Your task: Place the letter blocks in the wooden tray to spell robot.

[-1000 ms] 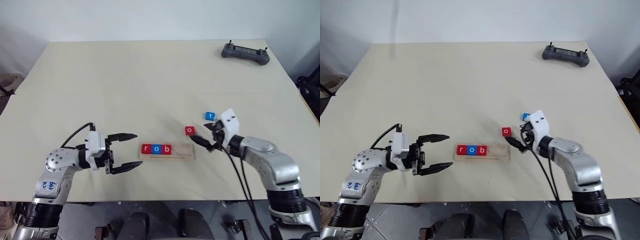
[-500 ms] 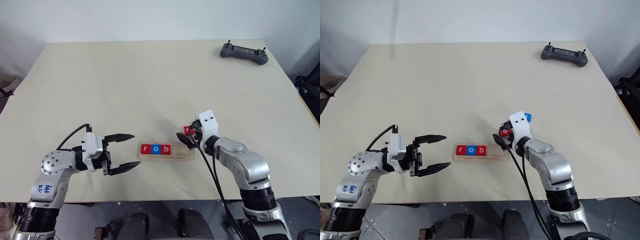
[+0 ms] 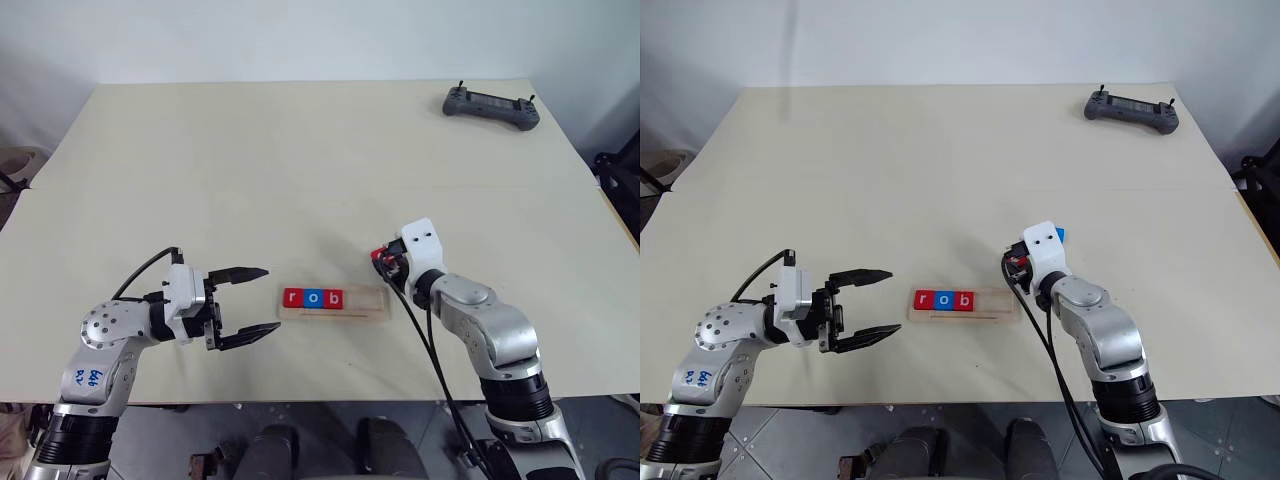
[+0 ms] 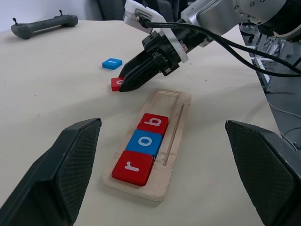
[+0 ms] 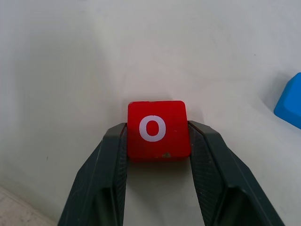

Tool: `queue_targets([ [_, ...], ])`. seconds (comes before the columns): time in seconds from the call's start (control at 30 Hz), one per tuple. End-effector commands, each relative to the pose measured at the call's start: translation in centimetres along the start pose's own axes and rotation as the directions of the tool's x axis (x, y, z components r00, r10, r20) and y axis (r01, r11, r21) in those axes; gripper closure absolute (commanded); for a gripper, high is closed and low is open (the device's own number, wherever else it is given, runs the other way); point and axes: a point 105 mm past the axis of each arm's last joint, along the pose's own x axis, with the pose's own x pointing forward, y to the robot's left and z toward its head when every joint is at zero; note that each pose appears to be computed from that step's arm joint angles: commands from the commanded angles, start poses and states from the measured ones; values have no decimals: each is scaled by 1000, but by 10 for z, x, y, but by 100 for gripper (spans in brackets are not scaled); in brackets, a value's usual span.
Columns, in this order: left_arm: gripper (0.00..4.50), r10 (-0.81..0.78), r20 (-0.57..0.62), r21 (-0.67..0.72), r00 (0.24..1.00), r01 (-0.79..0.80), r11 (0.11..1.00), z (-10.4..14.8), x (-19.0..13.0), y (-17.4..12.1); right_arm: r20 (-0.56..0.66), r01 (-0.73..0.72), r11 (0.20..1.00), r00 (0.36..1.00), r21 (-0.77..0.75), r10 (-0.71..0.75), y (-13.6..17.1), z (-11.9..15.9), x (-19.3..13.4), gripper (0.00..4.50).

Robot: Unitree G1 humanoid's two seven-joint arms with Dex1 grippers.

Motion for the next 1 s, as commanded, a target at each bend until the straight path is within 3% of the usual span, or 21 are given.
queue_targets([
  [0.03, 0, -11, 21, 36, 1000, 10, 999, 10, 1, 2, 62, 24, 999, 998, -21, -23, -22, 18, -9, 303],
  [0.33, 0, -69, 40, 14, 997, 69, 998, 6, 10, 1, -31, 177, 984, 984, -9, -177, -69, -5, -63, 303],
  [0.5, 0, -110, 55, 5, 992, 110, 994, 3, 17, 2, -117, 211, 977, 972, 43, -205, -57, -40, -90, 303],
  [0.7, 0, -149, 64, 7, 987, 149, 989, 3, 25, 5, -145, 208, 968, 971, 140, -188, -34, -56, -97, 303],
  [0.87, 0, -155, 65, 15, 986, 154, 988, 4, 26, 8, -144, 156, 973, 981, 170, -132, -26, -60, -94, 132],
  [1.0, 0, -149, 59, 18, 987, 149, 989, 4, 23, 9, -86, 105, 989, 992, 109, -95, -51, -49, -96, 4],
])
